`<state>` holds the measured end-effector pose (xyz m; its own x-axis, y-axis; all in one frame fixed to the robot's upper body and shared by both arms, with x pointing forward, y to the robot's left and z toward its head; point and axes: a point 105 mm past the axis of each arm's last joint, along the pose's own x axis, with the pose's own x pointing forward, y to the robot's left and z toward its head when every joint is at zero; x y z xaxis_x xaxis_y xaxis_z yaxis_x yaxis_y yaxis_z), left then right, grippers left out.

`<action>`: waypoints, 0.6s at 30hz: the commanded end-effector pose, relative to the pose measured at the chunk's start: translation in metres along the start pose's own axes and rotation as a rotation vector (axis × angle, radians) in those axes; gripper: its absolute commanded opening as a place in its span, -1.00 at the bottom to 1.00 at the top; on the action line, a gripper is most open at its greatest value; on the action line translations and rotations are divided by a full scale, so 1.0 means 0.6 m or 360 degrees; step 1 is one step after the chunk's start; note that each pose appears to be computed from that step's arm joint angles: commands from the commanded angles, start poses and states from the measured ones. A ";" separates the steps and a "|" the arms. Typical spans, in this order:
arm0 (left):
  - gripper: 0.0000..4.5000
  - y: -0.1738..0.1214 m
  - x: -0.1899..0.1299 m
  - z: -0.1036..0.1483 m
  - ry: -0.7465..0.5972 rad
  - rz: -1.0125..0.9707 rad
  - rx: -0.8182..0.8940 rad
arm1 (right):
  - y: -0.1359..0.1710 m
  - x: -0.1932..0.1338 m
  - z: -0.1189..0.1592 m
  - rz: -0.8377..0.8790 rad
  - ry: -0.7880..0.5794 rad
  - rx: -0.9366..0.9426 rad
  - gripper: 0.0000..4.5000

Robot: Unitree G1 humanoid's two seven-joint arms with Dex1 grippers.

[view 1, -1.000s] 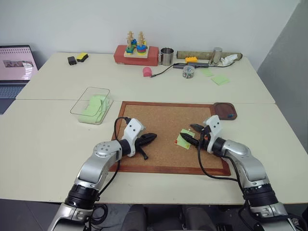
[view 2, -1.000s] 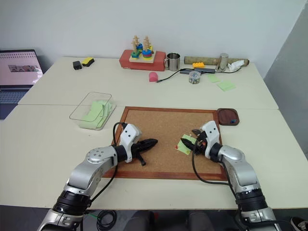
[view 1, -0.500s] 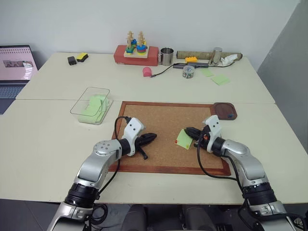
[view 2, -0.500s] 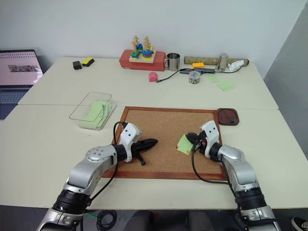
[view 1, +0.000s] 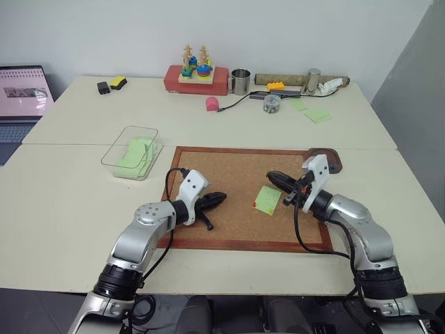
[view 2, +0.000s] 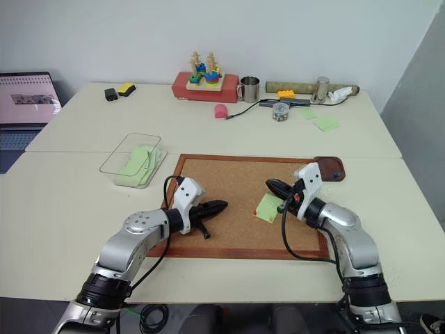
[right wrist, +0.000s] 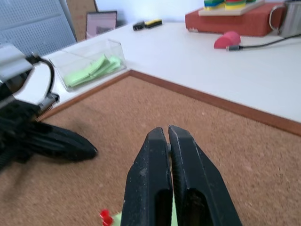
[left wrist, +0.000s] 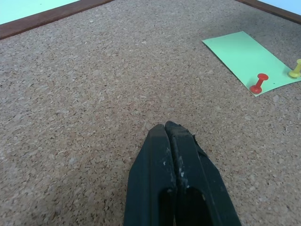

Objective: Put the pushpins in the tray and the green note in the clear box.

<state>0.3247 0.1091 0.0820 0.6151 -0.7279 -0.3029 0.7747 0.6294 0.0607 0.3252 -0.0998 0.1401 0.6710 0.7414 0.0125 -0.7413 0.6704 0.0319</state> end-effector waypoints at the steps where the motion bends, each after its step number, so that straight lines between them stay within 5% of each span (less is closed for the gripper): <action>1: -1.00 -0.004 -0.003 -0.016 0.0063 -0.0010 0.0001 | -0.012 -0.013 0.027 -0.0064 -0.0071 -0.0037 -0.98; 9: -1.00 -0.005 0.001 -0.011 0.0054 -0.0031 0.0003 | -0.188 -0.057 0.060 -0.0847 -0.0045 -0.0225 -0.98; 18: -1.00 0.001 0.003 -0.005 0.0048 -0.0024 0.0022 | -0.279 -0.054 0.028 -0.0991 0.0090 -0.0043 -0.98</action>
<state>0.3263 0.1081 0.0845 0.6052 -0.7358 -0.3040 0.7841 0.6168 0.0680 0.4222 -0.2260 0.1423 0.9706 0.2271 -0.0803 -0.2278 0.9737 0.0007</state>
